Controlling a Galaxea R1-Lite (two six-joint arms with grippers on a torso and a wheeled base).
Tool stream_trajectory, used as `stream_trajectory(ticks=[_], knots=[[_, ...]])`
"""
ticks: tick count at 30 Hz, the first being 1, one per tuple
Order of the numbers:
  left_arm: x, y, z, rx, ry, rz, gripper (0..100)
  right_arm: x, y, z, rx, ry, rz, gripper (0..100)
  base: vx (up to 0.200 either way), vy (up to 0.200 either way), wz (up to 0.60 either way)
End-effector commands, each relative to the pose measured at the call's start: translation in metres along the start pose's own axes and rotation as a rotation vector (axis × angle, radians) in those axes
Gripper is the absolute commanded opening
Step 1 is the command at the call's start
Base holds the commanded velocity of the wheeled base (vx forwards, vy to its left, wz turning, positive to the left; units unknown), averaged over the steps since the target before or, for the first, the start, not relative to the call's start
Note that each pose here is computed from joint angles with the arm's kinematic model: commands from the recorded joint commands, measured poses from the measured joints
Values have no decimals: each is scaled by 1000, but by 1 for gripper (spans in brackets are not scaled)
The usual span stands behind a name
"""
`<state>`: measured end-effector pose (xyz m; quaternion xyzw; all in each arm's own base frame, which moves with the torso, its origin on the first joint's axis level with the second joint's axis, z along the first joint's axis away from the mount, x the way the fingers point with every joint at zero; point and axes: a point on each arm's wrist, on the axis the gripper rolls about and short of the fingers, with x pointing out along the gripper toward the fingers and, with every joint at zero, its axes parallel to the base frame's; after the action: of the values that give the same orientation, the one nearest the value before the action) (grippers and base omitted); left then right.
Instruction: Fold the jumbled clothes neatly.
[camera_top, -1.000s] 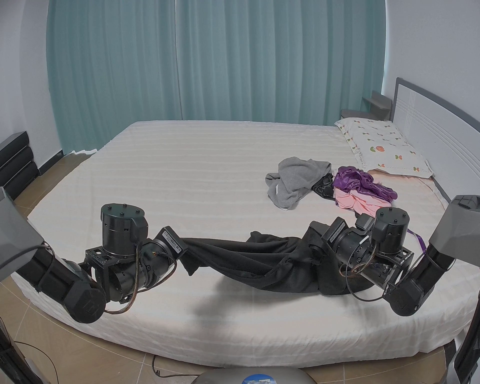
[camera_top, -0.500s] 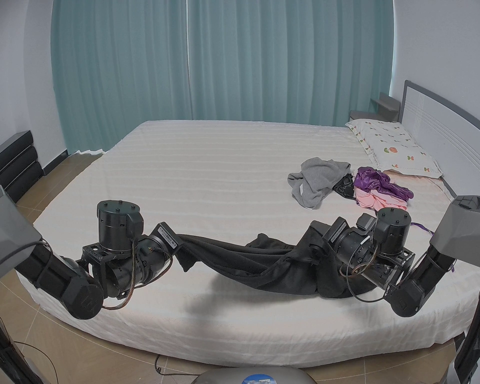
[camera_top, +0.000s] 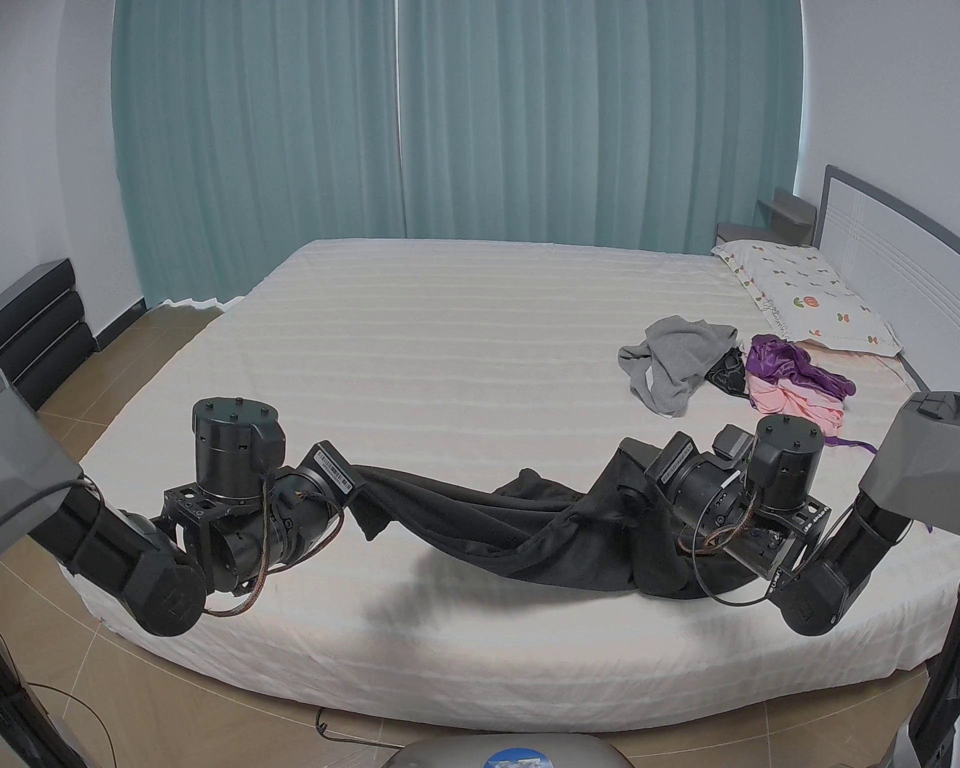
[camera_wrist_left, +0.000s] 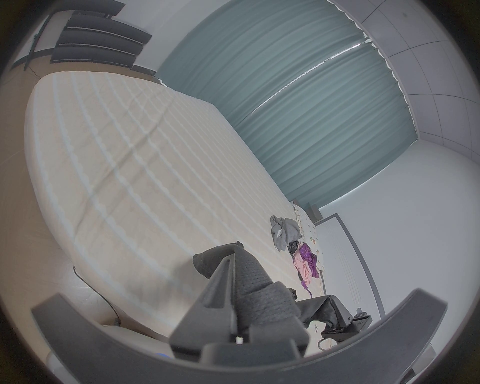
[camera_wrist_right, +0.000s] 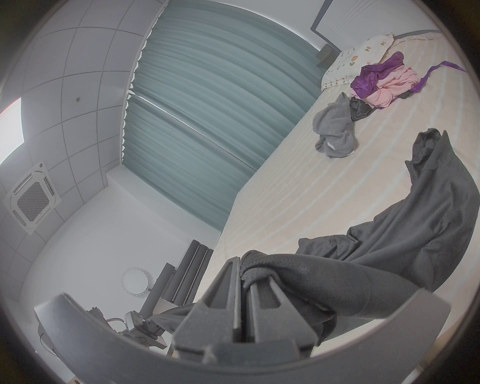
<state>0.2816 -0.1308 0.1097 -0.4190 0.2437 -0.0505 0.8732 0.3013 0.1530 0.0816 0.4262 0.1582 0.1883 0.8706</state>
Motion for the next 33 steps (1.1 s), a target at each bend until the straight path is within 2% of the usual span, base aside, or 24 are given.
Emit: stream_trajectory(ticks=[1,11,15,18,21,27,33], knots=[[0,0,2,-3,-6,0,0,0,0,-1,0,1,2,0,0,200,0],[-2,-2,6,-11,-20,-10,0,0,9,5,-16,-27,41,0,0,200,0],[-5,1,6,-4,-20,-3,0,0,19,0,-59,-12,68,0,0,200,0],[-8,1,6,0,-19,2,0,-2,16,-3,-147,-1,51,0,0,0,0],[-13,5,0,5,0,13,0,-10,12,-6,-189,-21,10,0,0,0,0],[-29,2,0,8,1,-6,0,-29,16,-1,-191,-49,-14,0,0,0,0],[-55,2,-3,16,8,-32,0,-64,32,5,-191,-56,22,0,-200,0,0]])
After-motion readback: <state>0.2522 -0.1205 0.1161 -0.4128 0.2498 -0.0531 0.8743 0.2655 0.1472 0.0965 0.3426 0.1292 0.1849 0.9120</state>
